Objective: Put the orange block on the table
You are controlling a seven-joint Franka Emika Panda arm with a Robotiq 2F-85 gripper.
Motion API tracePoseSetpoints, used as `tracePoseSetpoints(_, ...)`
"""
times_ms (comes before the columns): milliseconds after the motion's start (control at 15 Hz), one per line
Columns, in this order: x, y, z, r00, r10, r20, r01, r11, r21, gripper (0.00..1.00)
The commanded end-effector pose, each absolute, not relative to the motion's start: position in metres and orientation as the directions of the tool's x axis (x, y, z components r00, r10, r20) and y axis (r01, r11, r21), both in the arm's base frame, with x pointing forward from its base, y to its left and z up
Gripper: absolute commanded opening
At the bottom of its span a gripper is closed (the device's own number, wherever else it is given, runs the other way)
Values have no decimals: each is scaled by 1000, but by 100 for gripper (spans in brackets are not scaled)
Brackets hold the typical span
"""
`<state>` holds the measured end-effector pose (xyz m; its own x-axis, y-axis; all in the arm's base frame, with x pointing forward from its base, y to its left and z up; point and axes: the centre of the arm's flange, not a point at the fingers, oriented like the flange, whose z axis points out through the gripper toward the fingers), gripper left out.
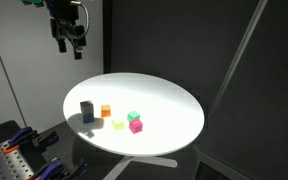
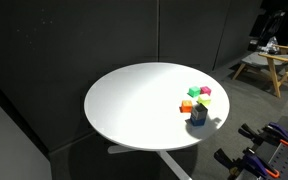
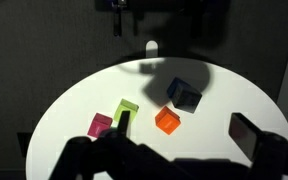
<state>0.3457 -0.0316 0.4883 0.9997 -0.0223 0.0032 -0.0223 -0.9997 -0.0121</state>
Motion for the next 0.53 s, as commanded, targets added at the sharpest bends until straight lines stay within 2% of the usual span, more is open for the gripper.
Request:
tracePoseSetpoints(0, 329, -35, 496, 1000, -4, 17, -3, -999, -40, 100)
tracePoseSetpoints(467, 336, -33, 493, 1000, -19, 19, -18, -1000, -17, 100)
